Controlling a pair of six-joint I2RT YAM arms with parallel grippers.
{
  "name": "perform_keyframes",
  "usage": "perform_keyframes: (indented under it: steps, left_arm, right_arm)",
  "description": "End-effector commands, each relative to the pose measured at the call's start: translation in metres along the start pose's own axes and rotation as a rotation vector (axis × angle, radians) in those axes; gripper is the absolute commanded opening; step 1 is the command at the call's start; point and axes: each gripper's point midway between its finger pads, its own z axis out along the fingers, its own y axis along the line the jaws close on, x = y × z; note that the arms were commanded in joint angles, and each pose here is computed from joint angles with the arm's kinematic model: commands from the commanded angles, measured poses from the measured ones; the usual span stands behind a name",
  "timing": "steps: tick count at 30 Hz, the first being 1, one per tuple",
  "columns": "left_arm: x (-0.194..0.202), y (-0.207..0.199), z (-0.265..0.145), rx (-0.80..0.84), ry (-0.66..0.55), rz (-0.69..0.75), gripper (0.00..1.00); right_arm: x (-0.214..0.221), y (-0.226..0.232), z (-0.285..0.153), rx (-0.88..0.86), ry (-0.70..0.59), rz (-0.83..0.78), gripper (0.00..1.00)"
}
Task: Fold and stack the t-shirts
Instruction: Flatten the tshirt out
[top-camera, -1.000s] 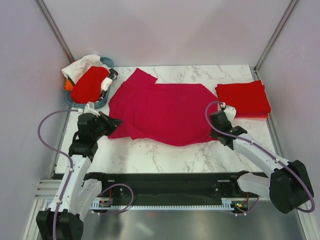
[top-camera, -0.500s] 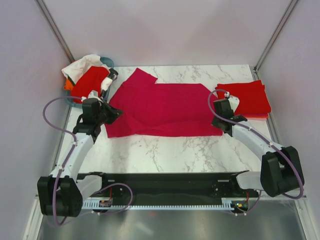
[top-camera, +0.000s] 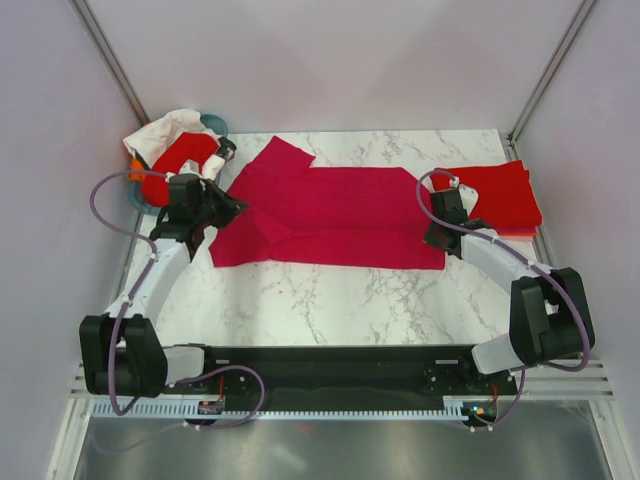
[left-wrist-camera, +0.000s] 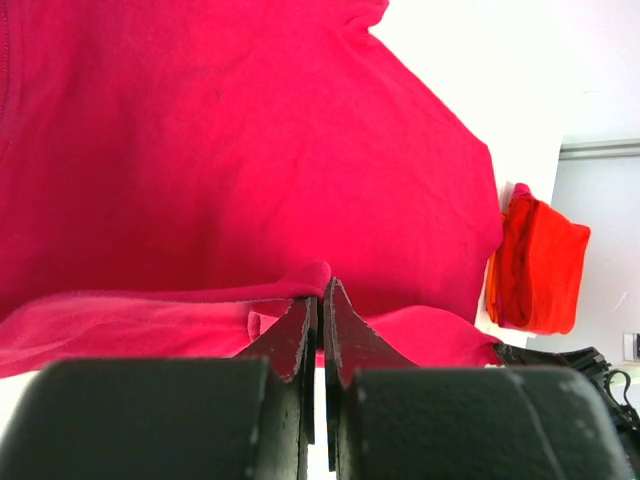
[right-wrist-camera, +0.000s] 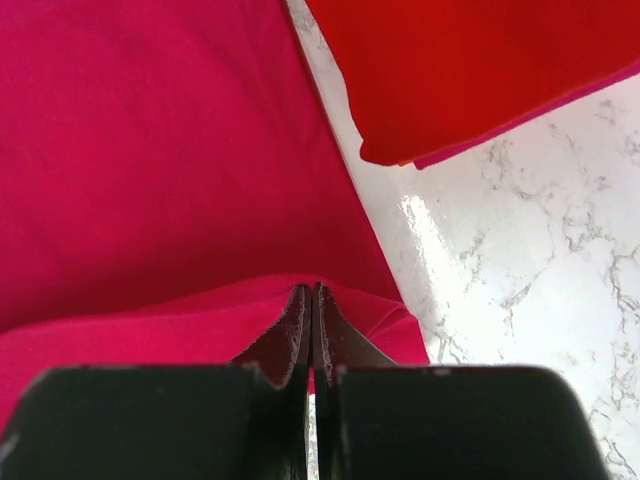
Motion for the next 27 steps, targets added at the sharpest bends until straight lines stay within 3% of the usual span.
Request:
perform_keyframes:
  steps: [1,20,22,23,24,25,26,27]
  left_arm:
    - [-0.019,-0.009,0.007,0.012,-0.049,0.050,0.02]
    - [-0.025,-0.002,0.048,-0.022,-0.022,0.023,0.02]
    - [-0.025,-0.001,0.054,-0.016,-0.020,0.016,0.02]
    - [-0.025,-0.002,0.055,-0.014,-0.022,0.017,0.05]
    - [-0.025,-0.001,0.058,-0.016,-0.018,0.017,0.09]
    - [-0.027,-0.003,0.058,-0.011,-0.021,0.024,0.14]
    - [-0.027,-0.006,0.058,-0.002,-0.017,0.031,0.30]
    - [-0.028,-0.009,0.056,0.010,-0.013,0.043,0.34]
  right_arm:
    - [-0.021,0.013,0.003,-0.035,-0.045,0.009,0.00]
    - [-0.029,0.015,0.023,0.004,-0.040,0.003,0.03]
    - [-0.030,0.016,0.025,0.009,-0.044,0.005,0.10]
    - [-0.033,0.016,0.025,0.011,-0.051,0.009,0.29]
    - [-0.035,0.017,0.024,0.011,-0.059,0.009,0.37]
    - [-0.037,0.016,0.023,0.013,-0.067,0.015,0.44]
    - [-0.039,0.015,0.021,0.017,-0.076,0.022,0.47]
    - [-0.040,0.014,0.018,0.018,-0.085,0.034,0.47]
